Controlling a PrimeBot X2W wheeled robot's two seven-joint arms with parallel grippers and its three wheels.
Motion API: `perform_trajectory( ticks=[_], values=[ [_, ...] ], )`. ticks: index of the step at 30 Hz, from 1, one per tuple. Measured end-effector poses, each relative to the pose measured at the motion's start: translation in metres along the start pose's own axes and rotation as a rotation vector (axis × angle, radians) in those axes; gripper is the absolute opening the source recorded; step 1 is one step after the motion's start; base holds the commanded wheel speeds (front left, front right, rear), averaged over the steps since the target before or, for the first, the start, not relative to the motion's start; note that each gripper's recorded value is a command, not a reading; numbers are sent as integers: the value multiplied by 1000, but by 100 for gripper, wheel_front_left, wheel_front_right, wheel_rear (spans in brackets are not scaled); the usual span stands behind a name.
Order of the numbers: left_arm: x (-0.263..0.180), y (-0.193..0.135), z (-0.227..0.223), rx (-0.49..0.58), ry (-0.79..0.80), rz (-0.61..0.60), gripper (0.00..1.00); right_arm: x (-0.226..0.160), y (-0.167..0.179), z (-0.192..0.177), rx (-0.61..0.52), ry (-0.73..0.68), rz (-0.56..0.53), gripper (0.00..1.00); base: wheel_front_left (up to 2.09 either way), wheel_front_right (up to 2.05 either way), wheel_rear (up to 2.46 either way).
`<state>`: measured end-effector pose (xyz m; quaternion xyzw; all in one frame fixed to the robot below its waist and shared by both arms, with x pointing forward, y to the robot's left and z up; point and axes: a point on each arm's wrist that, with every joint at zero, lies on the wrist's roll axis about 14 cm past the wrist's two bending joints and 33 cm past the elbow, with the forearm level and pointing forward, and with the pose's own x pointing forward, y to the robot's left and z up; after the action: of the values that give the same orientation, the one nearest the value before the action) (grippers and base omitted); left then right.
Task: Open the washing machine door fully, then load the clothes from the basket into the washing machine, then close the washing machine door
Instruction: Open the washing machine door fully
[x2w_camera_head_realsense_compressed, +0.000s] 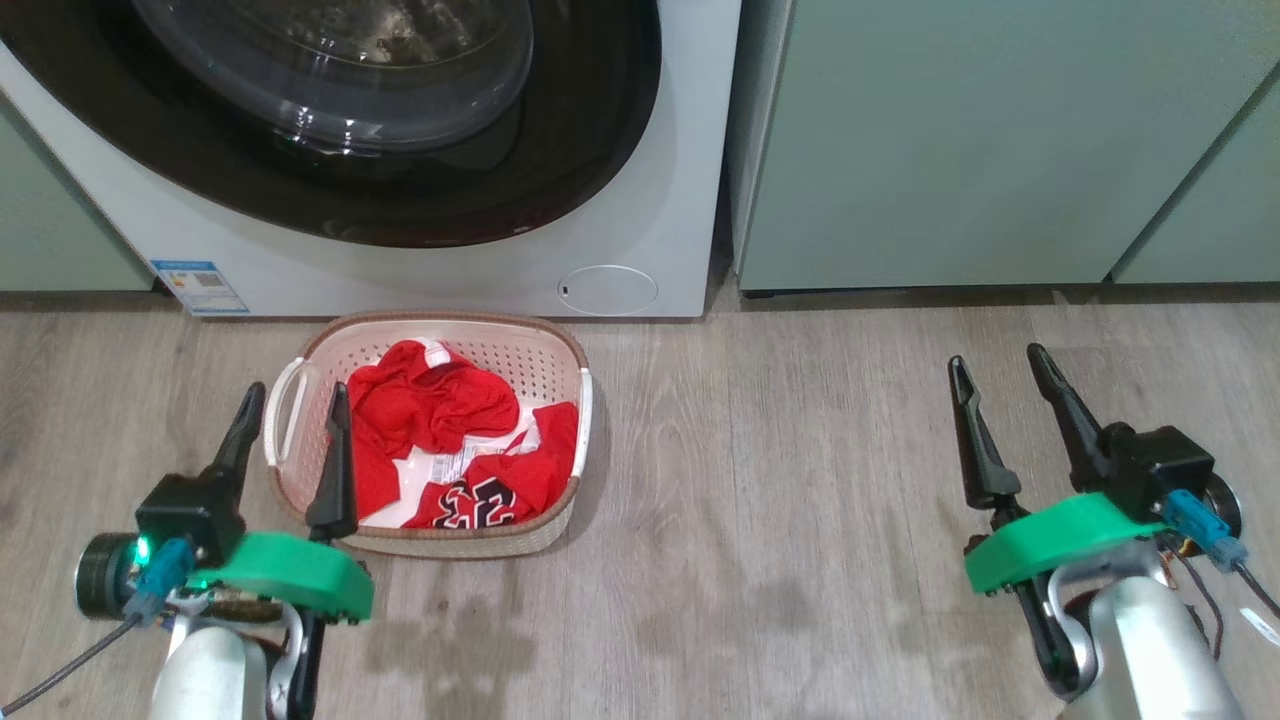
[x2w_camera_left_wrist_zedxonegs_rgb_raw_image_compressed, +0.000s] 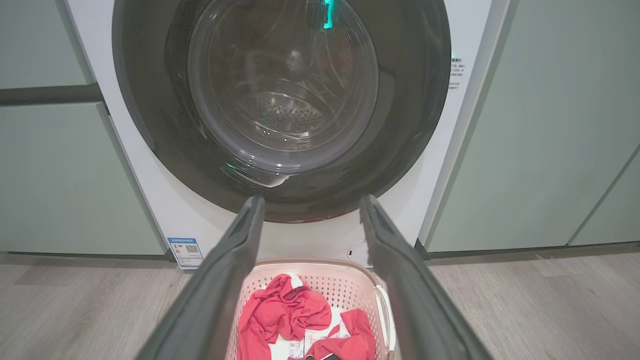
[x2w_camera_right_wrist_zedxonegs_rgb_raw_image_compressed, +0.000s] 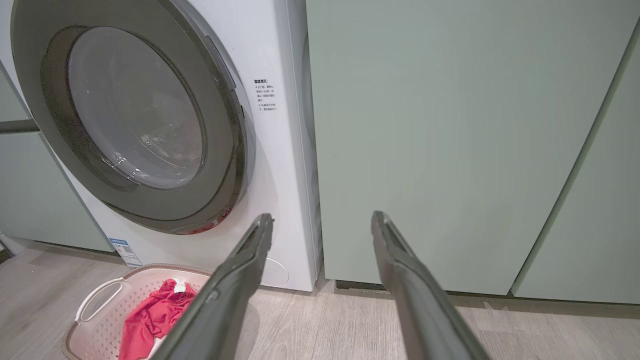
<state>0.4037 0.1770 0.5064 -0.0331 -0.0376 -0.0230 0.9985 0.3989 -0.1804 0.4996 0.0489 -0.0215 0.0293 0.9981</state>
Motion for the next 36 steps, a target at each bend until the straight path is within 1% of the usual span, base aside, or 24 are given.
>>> perform_trajectory(
  ticks=[6, 7, 8, 9, 19, 21, 24, 26, 31, 36],
  values=[
    [-1, 2, 0, 7, 0, 6, 100, 0, 1, 1, 0, -3, 3, 100, 0, 0, 0],
    [-1, 2, 0, 7, 0, 7, 100, 0, 1, 1, 1, -3, 3, 93, 0, 0, 0],
    [-1, 2, 1, 7, -1, 8, 100, 1, 1, 1, 1, -3, 3, 14, 0, 0, 0],
    [-2, 3, 1, 7, -1, 8, 100, 1, 1, 1, 1, -3, 3, 0, 0, 0, 0],
    [-2, 5, 0, 5, 1, 17, 100, 1, 2, -2, 37, 1, 1, 0, 0, 0, 0],
    [-1, 6, 0, 4, 2, 19, 100, 1, 3, 0, 83, -10, -2, 0, 0, 0, 0],
    [-1, 6, -1, 3, 2, 21, 100, 3, 4, 8, 285, -50, -25, 0, 0, 0, 0],
    [-1, 6, -1, 2, 4, 22, 100, 5, 1, 16, 471, -93, -51, 0, 0, 0, 0],
    [-1, 6, -2, -2, 5, 19, 100, 11, -7, 27, 896, -165, -106, 0, 0, 0, 0],
    [2, 7, -1, -4, 1, 24, 100, 16, -17, 17, 1305, -171, -172, 0, 0, 0, 0]
  ],
)
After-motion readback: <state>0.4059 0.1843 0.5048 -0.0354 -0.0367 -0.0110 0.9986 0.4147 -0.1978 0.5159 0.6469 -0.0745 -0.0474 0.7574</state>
